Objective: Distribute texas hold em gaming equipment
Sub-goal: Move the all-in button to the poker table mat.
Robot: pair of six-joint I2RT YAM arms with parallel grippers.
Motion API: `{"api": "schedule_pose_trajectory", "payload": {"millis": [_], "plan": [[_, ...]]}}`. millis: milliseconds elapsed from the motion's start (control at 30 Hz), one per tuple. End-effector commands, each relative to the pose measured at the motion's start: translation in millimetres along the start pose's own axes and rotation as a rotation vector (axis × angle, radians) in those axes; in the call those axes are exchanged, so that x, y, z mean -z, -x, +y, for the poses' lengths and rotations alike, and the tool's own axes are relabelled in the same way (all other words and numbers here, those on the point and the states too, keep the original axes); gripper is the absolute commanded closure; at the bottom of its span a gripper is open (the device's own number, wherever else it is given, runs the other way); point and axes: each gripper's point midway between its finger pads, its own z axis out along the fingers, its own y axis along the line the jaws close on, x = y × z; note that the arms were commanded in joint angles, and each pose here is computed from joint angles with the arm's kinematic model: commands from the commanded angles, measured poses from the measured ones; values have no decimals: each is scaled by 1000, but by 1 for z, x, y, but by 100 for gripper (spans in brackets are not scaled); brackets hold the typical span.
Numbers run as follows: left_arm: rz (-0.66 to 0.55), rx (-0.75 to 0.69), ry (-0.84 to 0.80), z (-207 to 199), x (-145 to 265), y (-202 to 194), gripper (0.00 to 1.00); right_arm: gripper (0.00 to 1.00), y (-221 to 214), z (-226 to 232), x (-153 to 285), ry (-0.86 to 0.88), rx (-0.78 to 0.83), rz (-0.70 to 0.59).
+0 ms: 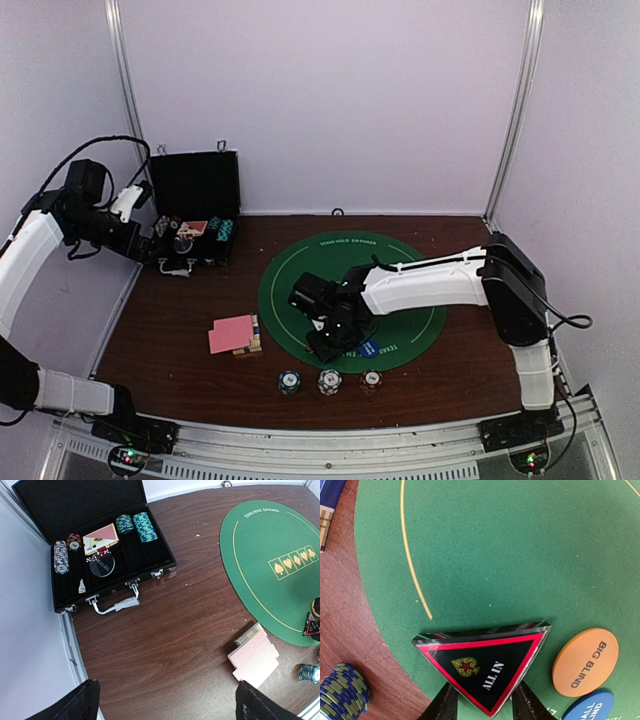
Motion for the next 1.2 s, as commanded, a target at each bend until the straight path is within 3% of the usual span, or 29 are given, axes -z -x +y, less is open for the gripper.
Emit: {"api": "schedule_pose_trajectory", "payload": {"millis": [0,700,1167], "plan": [[-72,-22,8,1,13,18,2,65,14,6,-19,23,21,-4],[-83,-36,-1,-1,16,18,3,71,102,10,-37,-18,-4,-123],[-58,-21,-41,-7,10,13,2,66,159,4,-47,29,-23,-230]]}}
